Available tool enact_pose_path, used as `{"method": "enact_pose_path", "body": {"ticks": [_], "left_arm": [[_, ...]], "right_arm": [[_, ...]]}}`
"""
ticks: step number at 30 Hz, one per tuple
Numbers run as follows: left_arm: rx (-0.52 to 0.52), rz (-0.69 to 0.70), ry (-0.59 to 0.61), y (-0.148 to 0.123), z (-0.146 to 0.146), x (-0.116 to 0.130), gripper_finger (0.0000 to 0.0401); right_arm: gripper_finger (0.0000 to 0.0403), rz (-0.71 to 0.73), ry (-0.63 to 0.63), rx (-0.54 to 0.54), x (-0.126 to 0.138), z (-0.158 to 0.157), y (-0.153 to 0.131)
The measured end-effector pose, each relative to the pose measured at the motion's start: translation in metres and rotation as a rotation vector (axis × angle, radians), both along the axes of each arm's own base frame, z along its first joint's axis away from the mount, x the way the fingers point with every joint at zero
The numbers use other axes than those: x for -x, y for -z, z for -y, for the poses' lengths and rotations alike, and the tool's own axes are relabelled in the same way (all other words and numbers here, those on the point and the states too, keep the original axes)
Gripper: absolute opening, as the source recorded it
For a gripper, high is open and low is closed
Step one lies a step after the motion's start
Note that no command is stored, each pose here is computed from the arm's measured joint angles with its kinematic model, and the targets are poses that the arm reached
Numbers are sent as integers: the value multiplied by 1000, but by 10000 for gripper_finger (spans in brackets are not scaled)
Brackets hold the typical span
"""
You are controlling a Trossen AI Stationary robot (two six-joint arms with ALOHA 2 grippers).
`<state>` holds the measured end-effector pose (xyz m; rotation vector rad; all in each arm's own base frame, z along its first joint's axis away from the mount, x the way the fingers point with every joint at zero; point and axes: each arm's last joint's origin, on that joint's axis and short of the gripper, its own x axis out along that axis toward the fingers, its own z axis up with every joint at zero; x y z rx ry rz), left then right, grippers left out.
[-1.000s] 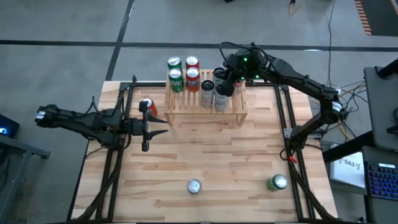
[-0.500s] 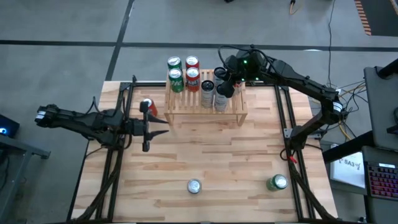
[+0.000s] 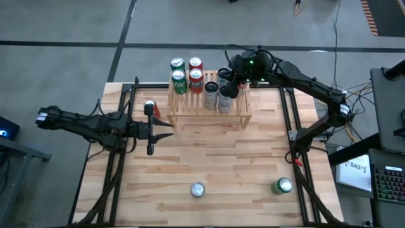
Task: Place canned beverage on shelf
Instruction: Adjust the soda cans on the shelf
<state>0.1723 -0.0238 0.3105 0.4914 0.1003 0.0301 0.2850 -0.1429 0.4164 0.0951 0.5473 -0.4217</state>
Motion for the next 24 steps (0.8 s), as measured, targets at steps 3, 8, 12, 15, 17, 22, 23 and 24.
{"method": "enact_pose_path", "body": {"ticks": [3, 8, 12, 15, 17, 22, 23, 24], "left_arm": [[-1, -4, 0, 1, 0, -1, 125], [0, 3, 0, 0, 0, -2, 125], [8, 14, 0, -1, 0, -2, 125], [28, 32, -1, -3, 0, -2, 125], [43, 35, -3, -3, 0, -2, 125], [59, 38, -4, -3, 1, -3, 125], [62, 39, -4, -3, 1, -3, 125], [65, 39, -4, -3, 1, -4, 125]], "right_arm": [[9, 17, 3, 10, 4, -2, -4], [9, 47, 6, 18, 8, -4, -11], [9, 66, 4, 25, 14, -7, -16], [9, 78, 1, 22, 15, -10, -19], [9, 85, -3, 23, 17, -12, -21], [9, 80, -23, 47, 18, -15, -23], [9, 74, -31, 56, 17, -14, -22], [9, 69, -44, 65, 17, -15, -22]]}}
